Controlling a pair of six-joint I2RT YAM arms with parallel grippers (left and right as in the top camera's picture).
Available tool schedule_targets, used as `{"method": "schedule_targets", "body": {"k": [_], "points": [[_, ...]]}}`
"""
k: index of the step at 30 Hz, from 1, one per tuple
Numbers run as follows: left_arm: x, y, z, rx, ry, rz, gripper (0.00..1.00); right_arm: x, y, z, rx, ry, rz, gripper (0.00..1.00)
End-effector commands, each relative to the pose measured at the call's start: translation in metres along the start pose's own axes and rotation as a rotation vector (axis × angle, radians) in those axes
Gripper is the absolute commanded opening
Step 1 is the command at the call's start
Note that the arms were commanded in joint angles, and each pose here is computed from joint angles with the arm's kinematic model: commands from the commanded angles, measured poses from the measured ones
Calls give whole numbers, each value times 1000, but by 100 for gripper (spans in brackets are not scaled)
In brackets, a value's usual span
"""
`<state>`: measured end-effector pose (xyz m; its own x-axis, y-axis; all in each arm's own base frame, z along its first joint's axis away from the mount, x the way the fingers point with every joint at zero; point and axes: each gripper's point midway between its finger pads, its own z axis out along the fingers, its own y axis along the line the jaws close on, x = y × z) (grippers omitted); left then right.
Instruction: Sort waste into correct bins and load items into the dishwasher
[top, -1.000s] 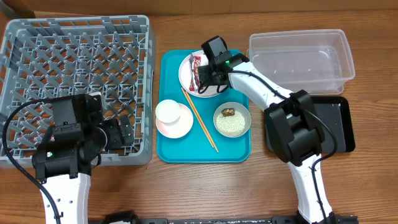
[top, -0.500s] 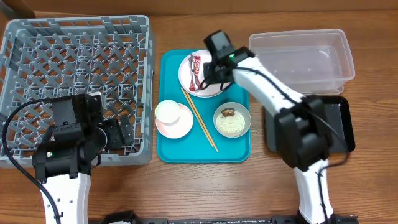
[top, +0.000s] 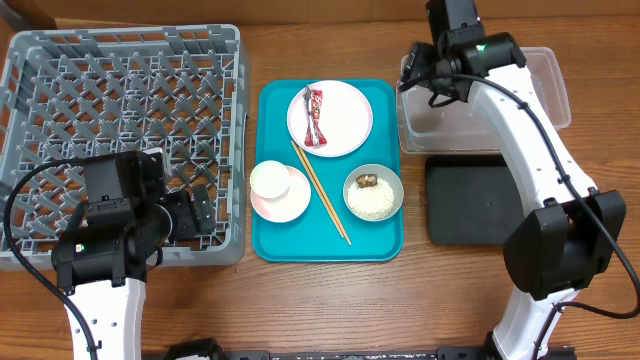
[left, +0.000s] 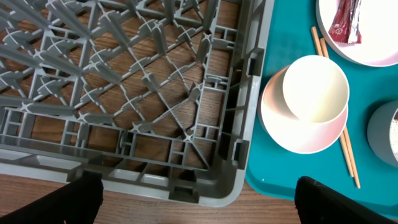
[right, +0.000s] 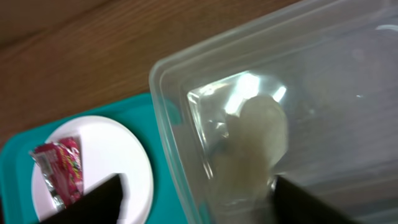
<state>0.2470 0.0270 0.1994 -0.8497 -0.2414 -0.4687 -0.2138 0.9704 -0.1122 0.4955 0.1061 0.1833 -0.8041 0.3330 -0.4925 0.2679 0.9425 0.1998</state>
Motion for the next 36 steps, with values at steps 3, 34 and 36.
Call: {"method": "schedule_targets", "body": {"k": [3,34,36], "points": [[-7,0,-4,-1,-20,-10,100,4,60,-8,-317,55,-28,100],[-6,0,-4,-1,-15,-11,100,158,165,123,-129,68,-363,59],[-6,0,-4,-1,-15,-11,100,159,163,127,-123,71,-363,55]]}}
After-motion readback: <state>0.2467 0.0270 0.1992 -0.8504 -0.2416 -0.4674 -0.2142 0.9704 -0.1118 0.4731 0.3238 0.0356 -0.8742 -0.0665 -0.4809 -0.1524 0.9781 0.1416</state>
